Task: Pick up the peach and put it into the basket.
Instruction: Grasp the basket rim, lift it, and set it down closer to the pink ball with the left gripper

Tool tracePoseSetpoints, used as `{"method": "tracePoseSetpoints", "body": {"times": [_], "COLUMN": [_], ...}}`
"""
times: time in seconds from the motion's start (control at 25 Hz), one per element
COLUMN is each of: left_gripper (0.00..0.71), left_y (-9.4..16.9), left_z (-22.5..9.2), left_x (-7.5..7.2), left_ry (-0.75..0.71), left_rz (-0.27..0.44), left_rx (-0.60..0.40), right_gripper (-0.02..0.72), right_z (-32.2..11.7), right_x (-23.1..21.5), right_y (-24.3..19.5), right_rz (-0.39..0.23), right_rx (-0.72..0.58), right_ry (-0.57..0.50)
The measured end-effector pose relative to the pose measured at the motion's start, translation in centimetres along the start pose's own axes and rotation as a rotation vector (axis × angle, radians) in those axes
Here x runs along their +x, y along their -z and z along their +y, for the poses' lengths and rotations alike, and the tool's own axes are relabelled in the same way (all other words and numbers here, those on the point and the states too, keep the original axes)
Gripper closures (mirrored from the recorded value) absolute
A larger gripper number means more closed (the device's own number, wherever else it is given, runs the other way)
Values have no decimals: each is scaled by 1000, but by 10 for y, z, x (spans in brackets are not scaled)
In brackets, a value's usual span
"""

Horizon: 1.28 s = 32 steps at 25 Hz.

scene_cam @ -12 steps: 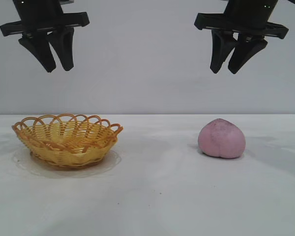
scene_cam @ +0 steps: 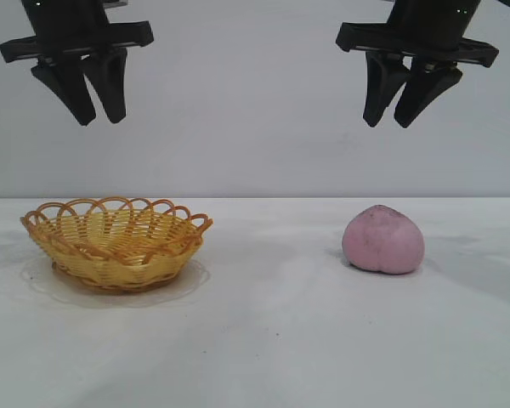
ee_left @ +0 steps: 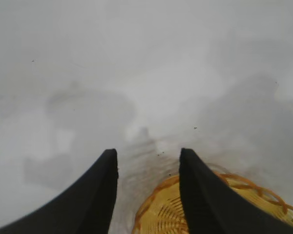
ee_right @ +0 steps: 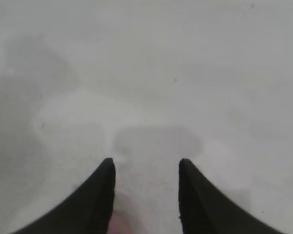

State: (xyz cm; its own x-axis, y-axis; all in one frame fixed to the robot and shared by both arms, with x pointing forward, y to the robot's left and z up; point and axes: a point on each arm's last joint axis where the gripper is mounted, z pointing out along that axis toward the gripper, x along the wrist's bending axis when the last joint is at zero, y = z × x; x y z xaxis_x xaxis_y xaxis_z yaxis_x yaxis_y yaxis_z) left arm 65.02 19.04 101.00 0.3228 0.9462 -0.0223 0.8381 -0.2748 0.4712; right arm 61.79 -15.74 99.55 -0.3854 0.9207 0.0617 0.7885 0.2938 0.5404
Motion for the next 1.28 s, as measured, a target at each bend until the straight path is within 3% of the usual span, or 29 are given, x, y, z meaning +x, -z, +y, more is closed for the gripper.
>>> {"method": "tracePoseSetpoints", "body": {"times": [0.24,0.52,0.64,0.8,0.88,1.04,1.08,1.28], "left_gripper": [401,401,401,550,640,636,710,710], "left_y": [-16,-57,-73,-90,-90,-83,-77,-43], "left_z": [-18,-34,-41,-48,-47,-45,-44,-41], "left_x": [5,8,4,-1,-2,-9,-11,-19], "left_ry": [-199,-249,-250,-223,-205,-145,-112,99], "left_rz": [-19,-53,-108,-179,-203,-270,-290,-338], "left_rx": [188,313,342,382,375,361,339,185], "right_gripper": [446,446,446,446,446,446,446,446], "right_z": [0,-3,-3,-4,-5,-6,-6,-8], "right_x": [0,0,1,1,1,1,1,1], "right_y": [0,0,0,0,0,0,0,0], "right_rz": [1,5,6,7,8,9,10,13], "right_rx": [5,31,38,49,54,64,69,90], "right_ry": [0,0,0,0,0,0,0,0]}}
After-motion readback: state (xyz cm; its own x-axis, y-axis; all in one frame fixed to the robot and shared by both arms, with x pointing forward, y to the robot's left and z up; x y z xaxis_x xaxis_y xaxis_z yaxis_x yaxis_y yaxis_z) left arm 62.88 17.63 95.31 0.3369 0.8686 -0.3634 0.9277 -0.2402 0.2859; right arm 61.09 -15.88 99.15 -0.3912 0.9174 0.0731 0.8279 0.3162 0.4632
